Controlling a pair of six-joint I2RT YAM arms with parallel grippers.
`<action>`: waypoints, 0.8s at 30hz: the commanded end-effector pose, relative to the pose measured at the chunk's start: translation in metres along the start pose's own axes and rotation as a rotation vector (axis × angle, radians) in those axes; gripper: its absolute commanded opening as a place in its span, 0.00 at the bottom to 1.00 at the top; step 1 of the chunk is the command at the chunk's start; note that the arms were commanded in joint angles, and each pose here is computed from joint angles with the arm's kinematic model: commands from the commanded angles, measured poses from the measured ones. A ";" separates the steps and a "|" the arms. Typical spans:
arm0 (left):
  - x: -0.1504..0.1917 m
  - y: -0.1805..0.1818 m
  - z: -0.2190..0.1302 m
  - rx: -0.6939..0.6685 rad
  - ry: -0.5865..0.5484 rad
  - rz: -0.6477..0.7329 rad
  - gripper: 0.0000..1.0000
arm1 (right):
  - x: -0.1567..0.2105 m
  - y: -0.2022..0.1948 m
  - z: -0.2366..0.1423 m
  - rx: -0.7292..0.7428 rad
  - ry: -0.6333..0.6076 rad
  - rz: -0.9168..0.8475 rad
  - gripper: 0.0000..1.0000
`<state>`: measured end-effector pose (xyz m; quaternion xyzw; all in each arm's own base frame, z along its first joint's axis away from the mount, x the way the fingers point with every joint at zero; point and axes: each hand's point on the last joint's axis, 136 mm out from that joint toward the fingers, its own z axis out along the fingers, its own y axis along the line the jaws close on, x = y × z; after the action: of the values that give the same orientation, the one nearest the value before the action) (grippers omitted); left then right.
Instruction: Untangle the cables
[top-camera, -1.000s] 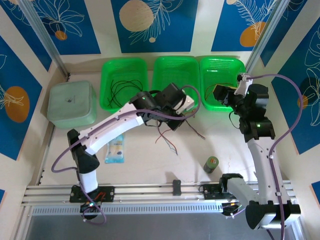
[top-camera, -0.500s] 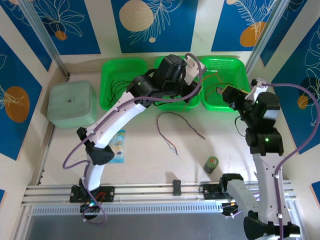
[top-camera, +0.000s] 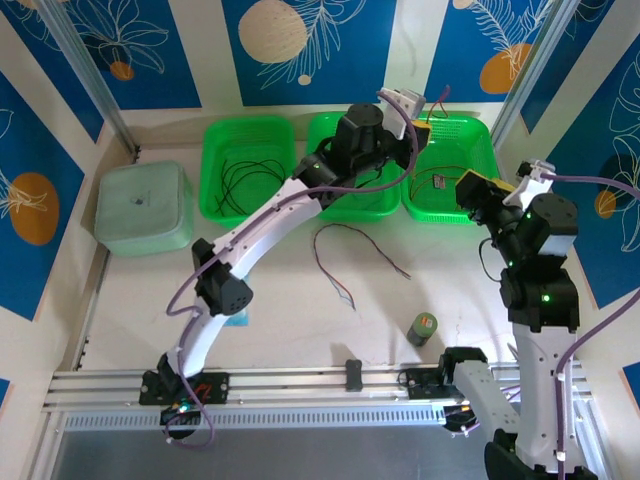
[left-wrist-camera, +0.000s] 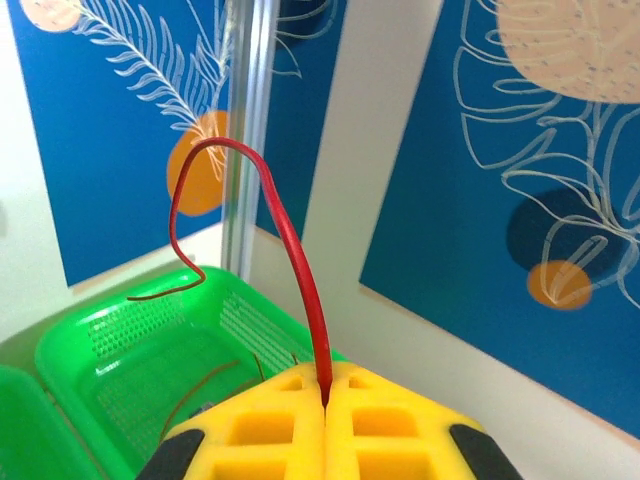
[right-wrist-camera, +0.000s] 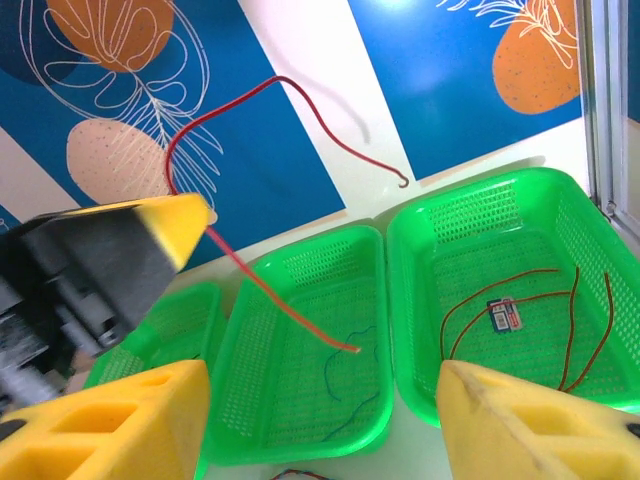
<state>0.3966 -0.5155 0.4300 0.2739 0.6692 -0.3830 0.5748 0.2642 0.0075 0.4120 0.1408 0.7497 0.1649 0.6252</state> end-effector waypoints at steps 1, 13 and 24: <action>-0.035 0.011 0.008 -0.003 -0.180 -0.043 0.00 | -0.013 0.001 -0.011 0.016 -0.041 -0.018 0.62; 0.016 0.024 0.044 -0.011 -0.149 -0.067 0.00 | -0.019 0.008 -0.005 -0.012 -0.031 -0.027 0.61; 0.028 0.013 0.050 0.029 -0.129 -0.078 0.00 | -0.016 0.005 -0.005 -0.001 -0.027 -0.027 0.61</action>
<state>0.4359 -0.5459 0.3818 0.2329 0.6594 -0.4059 0.5884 0.2672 0.0067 0.4178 0.1375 0.7522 0.1607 0.6241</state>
